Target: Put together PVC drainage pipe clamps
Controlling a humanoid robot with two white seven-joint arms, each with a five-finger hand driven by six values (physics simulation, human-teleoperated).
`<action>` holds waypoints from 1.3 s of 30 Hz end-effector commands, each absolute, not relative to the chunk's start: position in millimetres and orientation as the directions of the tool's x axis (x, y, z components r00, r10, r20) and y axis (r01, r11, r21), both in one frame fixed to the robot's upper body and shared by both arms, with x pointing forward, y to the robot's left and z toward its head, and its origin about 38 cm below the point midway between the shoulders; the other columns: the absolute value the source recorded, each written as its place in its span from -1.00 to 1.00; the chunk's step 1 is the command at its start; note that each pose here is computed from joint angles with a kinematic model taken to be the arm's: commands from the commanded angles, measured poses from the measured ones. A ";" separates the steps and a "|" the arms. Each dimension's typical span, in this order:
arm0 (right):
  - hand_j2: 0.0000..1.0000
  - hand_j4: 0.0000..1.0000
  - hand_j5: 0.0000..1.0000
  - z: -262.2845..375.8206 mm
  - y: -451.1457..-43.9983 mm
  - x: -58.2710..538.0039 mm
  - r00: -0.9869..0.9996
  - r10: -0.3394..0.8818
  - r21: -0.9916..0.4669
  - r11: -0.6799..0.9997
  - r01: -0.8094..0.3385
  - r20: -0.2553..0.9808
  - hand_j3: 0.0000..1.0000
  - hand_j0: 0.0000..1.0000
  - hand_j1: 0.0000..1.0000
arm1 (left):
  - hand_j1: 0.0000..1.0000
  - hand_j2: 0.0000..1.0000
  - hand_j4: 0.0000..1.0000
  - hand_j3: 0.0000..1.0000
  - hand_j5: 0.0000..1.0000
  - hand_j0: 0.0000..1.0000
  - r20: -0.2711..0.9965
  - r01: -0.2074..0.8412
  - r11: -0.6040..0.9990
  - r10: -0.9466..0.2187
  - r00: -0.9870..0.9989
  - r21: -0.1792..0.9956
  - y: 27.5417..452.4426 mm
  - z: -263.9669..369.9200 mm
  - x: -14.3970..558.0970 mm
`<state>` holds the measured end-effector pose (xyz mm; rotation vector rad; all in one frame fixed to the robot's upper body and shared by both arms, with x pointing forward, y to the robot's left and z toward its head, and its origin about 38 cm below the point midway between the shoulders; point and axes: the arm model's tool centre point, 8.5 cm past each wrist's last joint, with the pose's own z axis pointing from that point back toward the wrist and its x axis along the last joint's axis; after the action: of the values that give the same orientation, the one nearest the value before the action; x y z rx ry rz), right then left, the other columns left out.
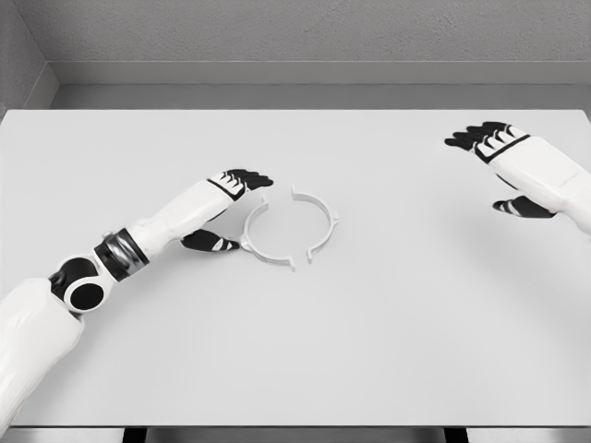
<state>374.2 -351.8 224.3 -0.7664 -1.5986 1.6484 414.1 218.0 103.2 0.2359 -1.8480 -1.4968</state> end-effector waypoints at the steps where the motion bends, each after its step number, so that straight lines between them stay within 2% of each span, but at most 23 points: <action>1: 1.00 1.00 1.00 229.1 -357.7 372.5 -0.566 0.822 -0.997 0.024 -0.077 0.064 1.00 1.00 1.00 | 1.00 1.00 1.00 1.00 1.00 1.00 0.424 0.294 0.311 -0.557 -0.714 0.904 217.9 104.8 414.1; 39: 1.00 1.00 1.00 226.9 -352.0 372.1 -0.574 0.815 -0.996 0.049 -0.076 0.084 1.00 1.00 1.00 | 1.00 1.00 1.00 1.00 1.00 1.00 0.453 0.308 0.344 -0.516 -0.727 0.887 188.7 100.2 411.1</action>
<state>372.3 -351.9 226.1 -0.7616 -1.6195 1.6200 410.9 188.6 99.5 0.1846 -1.8896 -1.4710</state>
